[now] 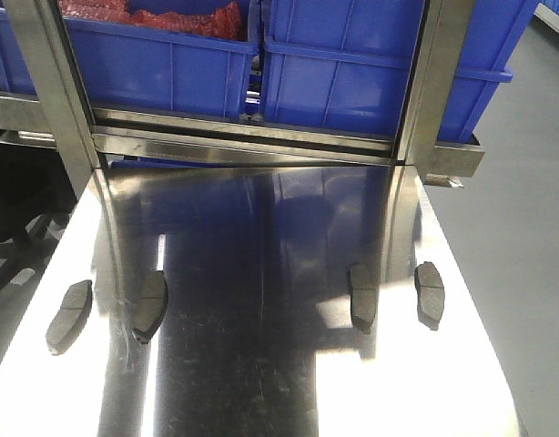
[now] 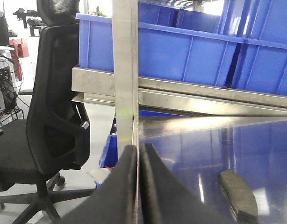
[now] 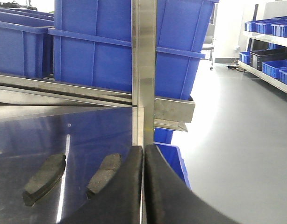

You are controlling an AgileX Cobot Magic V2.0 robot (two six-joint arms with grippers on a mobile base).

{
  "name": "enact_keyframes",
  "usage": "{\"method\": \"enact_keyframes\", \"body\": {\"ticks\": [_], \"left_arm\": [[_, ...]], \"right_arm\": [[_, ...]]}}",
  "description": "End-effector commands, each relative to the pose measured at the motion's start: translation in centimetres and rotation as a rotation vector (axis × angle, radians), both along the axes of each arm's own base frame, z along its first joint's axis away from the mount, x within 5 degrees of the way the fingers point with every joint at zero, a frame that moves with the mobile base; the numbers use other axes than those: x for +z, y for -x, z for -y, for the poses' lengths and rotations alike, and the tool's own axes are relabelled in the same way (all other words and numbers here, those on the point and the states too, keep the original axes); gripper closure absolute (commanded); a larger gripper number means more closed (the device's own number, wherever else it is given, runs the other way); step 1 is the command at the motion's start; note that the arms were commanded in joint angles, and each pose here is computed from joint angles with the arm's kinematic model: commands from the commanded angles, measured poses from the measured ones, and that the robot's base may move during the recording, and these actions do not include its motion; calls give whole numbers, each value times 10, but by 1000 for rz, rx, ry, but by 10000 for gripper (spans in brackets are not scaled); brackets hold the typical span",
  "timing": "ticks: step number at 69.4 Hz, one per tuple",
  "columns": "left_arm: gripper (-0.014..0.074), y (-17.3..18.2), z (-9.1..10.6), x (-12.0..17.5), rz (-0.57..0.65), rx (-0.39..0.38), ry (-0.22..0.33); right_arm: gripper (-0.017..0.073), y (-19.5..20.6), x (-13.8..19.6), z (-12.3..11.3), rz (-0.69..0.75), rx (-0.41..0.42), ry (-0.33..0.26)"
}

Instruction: Move and align brake pads A on conveyor

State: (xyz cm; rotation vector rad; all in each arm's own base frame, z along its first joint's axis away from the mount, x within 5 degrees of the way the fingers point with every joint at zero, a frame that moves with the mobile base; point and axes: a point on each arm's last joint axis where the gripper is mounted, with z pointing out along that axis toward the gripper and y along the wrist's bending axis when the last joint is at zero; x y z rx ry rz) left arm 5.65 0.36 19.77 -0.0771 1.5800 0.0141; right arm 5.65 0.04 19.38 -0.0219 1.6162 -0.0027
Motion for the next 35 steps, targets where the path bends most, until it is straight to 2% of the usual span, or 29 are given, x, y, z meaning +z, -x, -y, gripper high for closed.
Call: {"method": "enact_keyframes", "body": {"ticks": [1,35], "left_arm": [[600,2,1,11,97,-10,4],[600,2,1,11,97,-10,4]], "right_arm": [[568,0,4,0,69,-2,11],[568,0,4,0,69,-2,11]]}}
